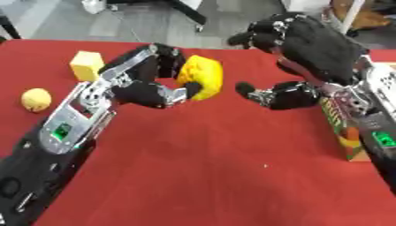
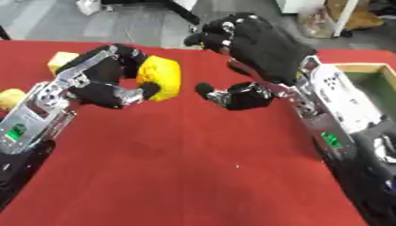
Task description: Pick up the objects with one hand, pass them to the other hand, and then place them into the box on the other side of the table.
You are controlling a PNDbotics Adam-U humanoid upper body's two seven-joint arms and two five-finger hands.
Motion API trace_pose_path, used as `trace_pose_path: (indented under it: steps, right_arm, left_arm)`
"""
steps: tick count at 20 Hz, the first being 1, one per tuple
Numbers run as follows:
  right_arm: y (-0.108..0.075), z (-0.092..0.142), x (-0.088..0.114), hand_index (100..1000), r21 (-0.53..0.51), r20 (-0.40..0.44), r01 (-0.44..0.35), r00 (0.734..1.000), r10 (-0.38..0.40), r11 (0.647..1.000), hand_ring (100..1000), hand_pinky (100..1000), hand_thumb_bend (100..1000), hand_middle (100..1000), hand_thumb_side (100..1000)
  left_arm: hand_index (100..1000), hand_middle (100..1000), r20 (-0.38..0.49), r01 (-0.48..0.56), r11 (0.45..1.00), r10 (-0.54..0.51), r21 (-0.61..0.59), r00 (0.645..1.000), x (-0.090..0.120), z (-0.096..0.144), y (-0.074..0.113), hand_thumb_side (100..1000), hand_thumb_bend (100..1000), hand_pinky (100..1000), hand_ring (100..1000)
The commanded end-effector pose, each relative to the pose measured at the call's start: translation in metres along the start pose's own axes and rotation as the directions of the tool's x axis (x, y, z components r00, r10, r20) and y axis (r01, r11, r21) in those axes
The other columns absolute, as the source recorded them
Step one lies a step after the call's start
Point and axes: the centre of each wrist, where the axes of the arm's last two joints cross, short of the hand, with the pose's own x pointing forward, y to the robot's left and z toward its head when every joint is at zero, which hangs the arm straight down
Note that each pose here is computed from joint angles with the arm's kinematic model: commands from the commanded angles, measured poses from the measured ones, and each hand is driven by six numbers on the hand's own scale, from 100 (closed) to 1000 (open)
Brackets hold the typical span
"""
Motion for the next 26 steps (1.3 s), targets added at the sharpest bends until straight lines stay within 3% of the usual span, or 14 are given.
trace_pose_path:
  steps: [1,10,26]
  right_arm:
    - [-0.001,-0.004,-0.002,832,-0.034,-0.002,-0.011,1.0,0.011,0.999,609,634,332,581,329]
    - [0.015,-0.004,-0.002,820,-0.09,0.019,0.104,0.995,-0.102,0.991,604,631,336,575,307]
    - [0.028,0.0,-0.004,807,-0.012,0.061,0.306,0.951,-0.305,0.952,612,643,295,581,242]
  left_arm:
    - [490,421,0.035,0.008,1.0,-0.007,-0.019,0.999,0.014,-0.004,0.001,100,309,634,518]
    - [499,431,0.046,-0.038,0.997,0.041,-0.064,0.998,0.013,-0.005,-0.001,100,237,652,528]
    - [503,434,0.063,-0.079,0.994,0.084,-0.078,0.994,0.013,-0.004,-0.001,100,198,658,532]
